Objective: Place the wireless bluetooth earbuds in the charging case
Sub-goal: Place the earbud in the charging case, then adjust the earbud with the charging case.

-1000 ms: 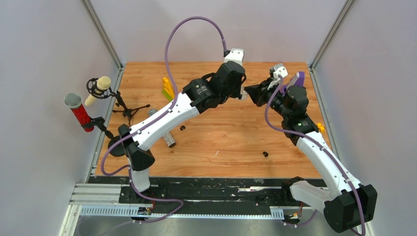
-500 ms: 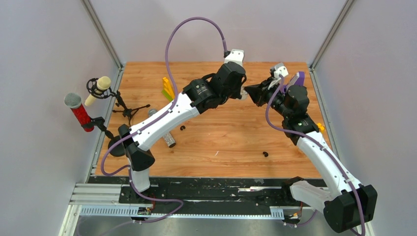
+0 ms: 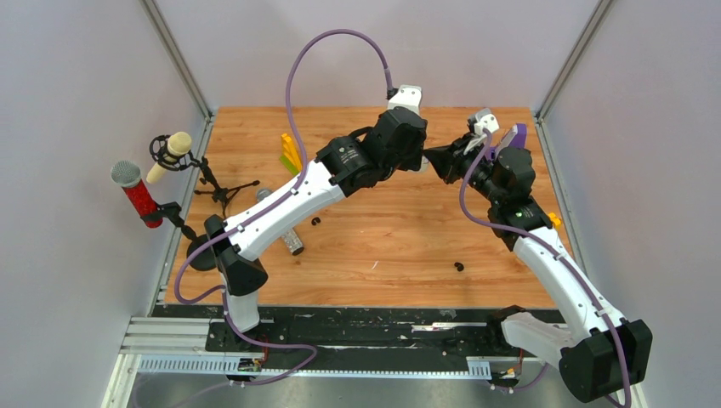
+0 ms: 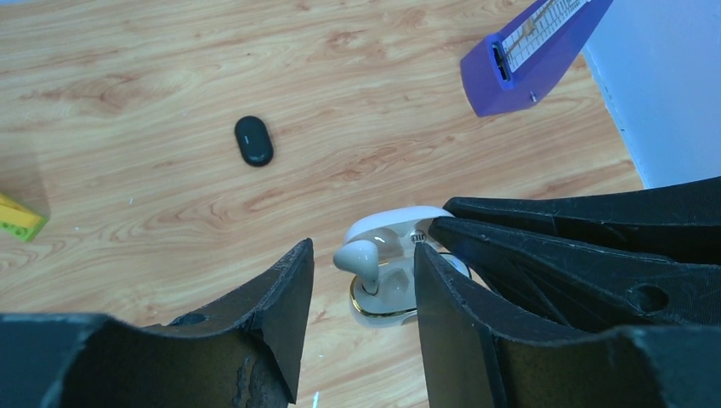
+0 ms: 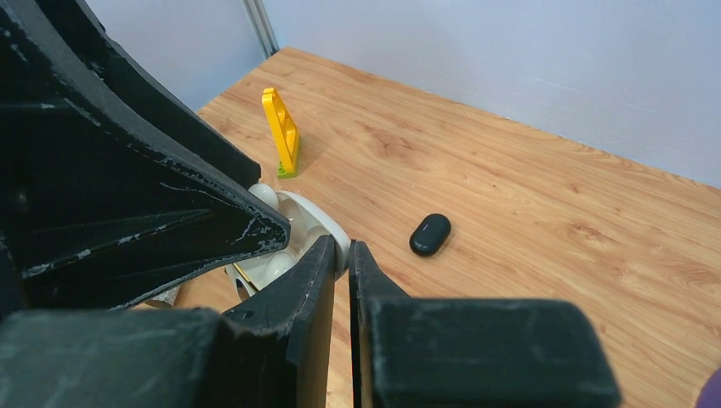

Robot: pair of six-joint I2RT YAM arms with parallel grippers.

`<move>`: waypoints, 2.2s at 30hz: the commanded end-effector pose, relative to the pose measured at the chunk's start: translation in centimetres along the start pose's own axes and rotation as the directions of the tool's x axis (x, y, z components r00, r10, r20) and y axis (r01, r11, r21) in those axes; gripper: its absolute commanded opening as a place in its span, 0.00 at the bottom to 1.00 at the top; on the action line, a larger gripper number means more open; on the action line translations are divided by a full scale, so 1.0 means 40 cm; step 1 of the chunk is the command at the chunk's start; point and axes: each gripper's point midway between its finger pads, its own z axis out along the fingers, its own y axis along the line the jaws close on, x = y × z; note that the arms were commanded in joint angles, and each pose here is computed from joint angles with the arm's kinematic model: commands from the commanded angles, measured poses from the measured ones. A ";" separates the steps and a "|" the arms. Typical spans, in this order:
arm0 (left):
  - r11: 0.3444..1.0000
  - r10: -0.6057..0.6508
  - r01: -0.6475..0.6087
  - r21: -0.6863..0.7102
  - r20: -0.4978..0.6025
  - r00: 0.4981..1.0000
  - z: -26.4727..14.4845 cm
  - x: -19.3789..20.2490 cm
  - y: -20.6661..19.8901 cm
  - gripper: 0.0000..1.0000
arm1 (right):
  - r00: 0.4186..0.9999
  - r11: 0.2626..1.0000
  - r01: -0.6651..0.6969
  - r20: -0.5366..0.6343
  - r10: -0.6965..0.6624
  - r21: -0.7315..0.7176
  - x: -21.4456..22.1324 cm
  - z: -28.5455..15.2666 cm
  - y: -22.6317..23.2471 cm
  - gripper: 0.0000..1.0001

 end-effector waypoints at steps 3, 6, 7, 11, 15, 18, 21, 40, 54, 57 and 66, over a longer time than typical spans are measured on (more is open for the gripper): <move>1.000 -0.022 0.021 0.013 0.093 0.995 -0.067 -0.085 0.006 0.58 | 0.992 0.996 0.078 0.100 -0.072 -0.053 -0.092 -0.016 0.034 0.00; 1.000 -0.013 0.012 0.009 0.116 0.993 -0.087 -0.106 0.015 0.60 | 0.991 0.994 0.095 0.103 -0.089 -0.059 -0.092 -0.020 0.035 0.00; 1.000 -0.016 0.014 0.014 0.126 0.992 -0.099 -0.116 0.017 0.62 | 0.990 0.994 0.098 0.103 -0.092 -0.057 -0.092 -0.020 0.033 0.00; 1.000 -0.002 0.000 0.018 0.141 0.990 -0.118 -0.125 0.028 0.74 | 0.990 0.993 0.107 0.101 -0.101 -0.050 -0.090 -0.019 0.027 0.00; 1.000 0.007 -0.010 0.019 0.157 0.988 -0.130 -0.135 0.033 0.80 | 0.989 0.992 0.113 0.098 -0.107 -0.049 -0.085 -0.017 0.023 0.00; 1.000 0.014 -0.018 0.021 0.176 0.984 -0.146 -0.154 0.037 0.82 | 0.989 0.991 0.120 0.096 -0.115 -0.050 -0.081 -0.016 0.023 0.00; 0.999 0.047 -0.049 0.006 0.221 0.974 -0.175 -0.189 0.056 0.81 | 0.984 0.984 0.158 0.097 -0.149 -0.086 -0.077 -0.023 0.038 0.00; 0.797 0.324 -0.393 0.459 0.225 0.919 -0.247 -0.071 0.075 0.74 | 0.906 0.876 0.424 0.124 -0.406 -0.231 -0.027 -0.073 0.094 0.00; 0.800 0.369 -0.401 0.446 0.161 0.915 -0.158 0.008 0.085 0.78 | 0.913 0.878 0.409 0.127 -0.389 -0.250 -0.031 -0.080 0.106 0.00; 0.808 0.373 -0.402 0.431 0.156 0.915 -0.147 0.010 0.090 0.73 | 0.915 0.878 0.403 0.126 -0.383 -0.257 -0.031 -0.080 0.109 0.00; 0.796 0.370 -0.388 0.464 0.132 0.919 -0.130 0.028 0.064 0.68 | 0.918 0.879 0.396 0.125 -0.376 -0.267 -0.028 -0.081 0.113 0.00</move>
